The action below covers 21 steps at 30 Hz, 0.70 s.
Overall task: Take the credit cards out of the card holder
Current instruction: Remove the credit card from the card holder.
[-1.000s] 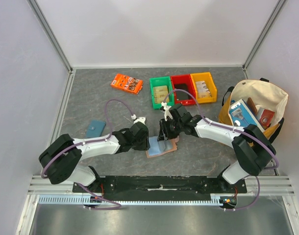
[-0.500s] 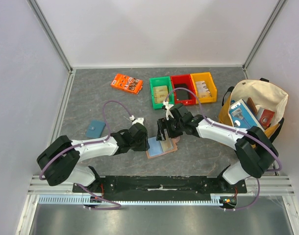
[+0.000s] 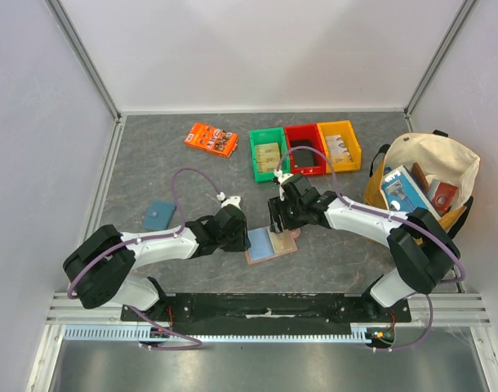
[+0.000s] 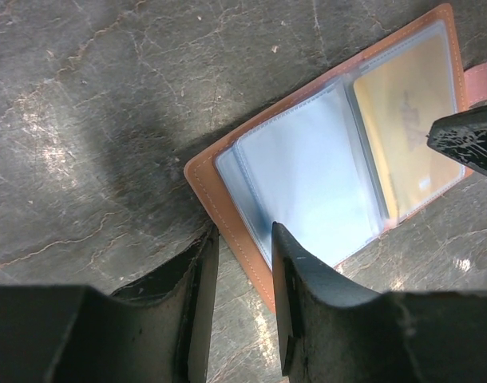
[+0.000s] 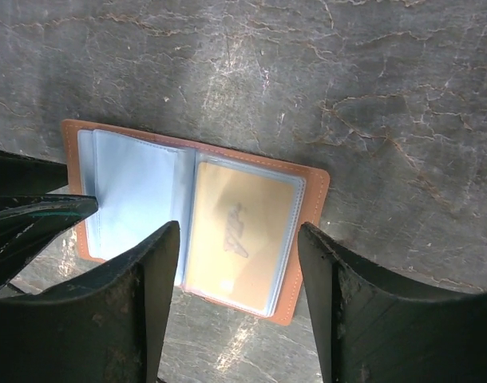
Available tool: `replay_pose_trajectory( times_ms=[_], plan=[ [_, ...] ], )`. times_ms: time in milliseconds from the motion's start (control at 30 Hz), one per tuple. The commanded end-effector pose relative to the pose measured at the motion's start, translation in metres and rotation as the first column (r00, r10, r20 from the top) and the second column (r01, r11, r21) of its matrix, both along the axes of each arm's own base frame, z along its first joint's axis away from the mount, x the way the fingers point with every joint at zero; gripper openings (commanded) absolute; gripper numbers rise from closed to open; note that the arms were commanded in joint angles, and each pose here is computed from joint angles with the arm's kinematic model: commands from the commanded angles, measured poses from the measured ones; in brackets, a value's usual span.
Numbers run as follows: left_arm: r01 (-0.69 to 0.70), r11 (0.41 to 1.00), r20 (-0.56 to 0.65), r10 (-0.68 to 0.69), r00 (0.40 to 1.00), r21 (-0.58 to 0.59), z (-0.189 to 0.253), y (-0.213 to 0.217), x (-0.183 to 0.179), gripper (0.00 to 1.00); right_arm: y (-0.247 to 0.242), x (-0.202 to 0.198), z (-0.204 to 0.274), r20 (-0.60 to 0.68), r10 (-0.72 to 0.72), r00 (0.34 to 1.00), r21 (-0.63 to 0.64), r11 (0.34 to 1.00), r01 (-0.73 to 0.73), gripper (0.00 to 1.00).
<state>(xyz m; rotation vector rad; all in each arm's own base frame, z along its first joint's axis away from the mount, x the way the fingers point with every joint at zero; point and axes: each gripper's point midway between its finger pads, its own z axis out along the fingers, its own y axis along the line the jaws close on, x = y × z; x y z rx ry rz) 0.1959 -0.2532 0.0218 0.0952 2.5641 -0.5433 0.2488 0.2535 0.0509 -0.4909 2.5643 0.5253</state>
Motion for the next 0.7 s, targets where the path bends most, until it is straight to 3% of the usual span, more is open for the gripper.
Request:
replay_pose_trajectory(
  times_ms=[0,433,667],
  plan=[
    [-0.014,0.999,-0.012,0.013,1.0,-0.03,0.001,-0.008,0.0,0.39,0.01,0.007,0.004,0.022,0.023,0.999,0.011,1.0,-0.024,0.67],
    [-0.014,0.999,-0.011,0.013,1.0,-0.031,0.001,-0.006,-0.001,0.39,0.012,0.0,-0.013,-0.027,0.041,0.999,-0.003,0.999,-0.041,0.63],
    [-0.012,0.999,-0.011,0.011,1.0,-0.035,0.002,-0.007,-0.001,0.39,0.024,-0.002,0.008,-0.004,0.066,0.998,0.062,0.996,-0.065,0.49]
  ],
)
